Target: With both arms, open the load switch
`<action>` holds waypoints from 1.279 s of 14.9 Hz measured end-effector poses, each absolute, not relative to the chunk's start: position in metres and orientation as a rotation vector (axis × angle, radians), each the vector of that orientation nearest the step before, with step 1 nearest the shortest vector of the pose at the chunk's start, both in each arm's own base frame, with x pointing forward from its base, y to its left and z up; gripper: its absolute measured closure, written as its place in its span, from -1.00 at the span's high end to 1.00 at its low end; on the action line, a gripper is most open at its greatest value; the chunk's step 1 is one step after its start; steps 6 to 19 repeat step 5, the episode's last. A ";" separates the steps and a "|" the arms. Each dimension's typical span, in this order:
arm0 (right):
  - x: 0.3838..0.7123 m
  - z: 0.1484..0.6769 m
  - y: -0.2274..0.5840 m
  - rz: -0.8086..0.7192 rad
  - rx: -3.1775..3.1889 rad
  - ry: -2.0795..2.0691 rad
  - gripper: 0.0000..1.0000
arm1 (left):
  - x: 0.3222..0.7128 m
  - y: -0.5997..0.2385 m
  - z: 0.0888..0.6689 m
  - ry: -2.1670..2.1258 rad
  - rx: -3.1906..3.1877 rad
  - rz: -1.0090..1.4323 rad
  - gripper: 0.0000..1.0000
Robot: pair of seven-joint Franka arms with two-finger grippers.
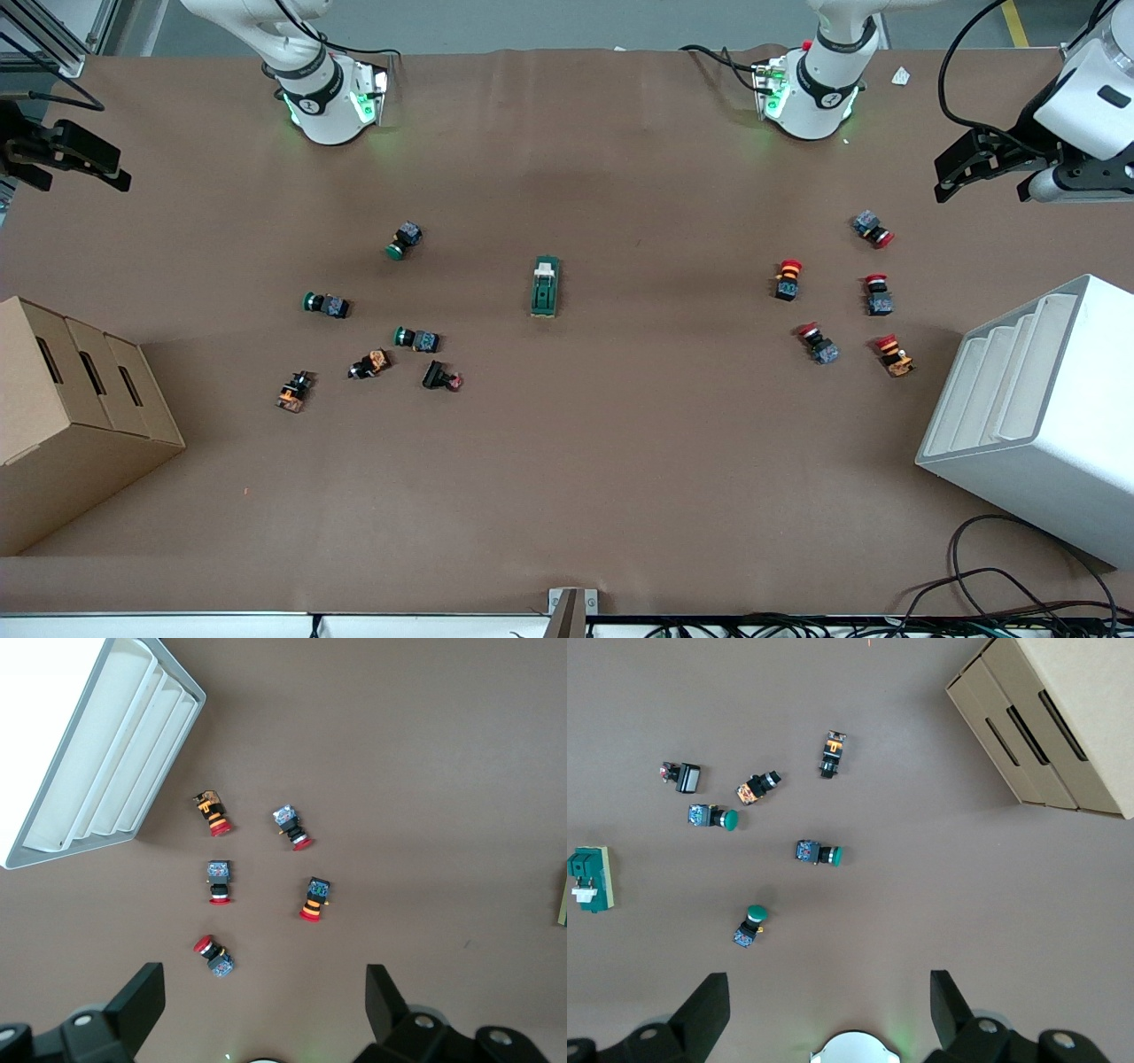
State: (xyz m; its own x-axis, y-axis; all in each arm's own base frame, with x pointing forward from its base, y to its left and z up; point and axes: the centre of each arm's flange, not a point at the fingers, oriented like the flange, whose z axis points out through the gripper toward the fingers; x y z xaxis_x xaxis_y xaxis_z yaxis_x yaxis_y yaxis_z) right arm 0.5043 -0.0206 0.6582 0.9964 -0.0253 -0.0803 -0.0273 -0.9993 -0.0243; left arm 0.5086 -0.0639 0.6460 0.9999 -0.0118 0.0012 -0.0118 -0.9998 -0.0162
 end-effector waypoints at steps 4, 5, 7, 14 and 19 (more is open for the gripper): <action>0.504 0.660 -0.020 0.119 -3.113 0.031 1.00 | 0.509 -0.064 0.644 0.018 -3.125 0.007 1.00; 0.504 0.660 -0.020 0.118 -3.113 0.020 1.00 | 0.510 -0.064 0.644 0.018 -3.125 0.008 1.00; 0.504 0.660 -0.020 0.118 -3.113 0.020 1.00 | 0.510 -0.064 0.644 0.018 -3.125 0.008 1.00; 0.504 0.660 -0.020 0.118 -3.113 0.020 1.00 | 0.510 -0.064 0.644 0.018 -3.125 0.008 1.00; 0.504 0.660 -0.020 0.118 -3.113 0.020 1.00 | 0.510 -0.064 0.644 0.018 -3.125 0.008 1.00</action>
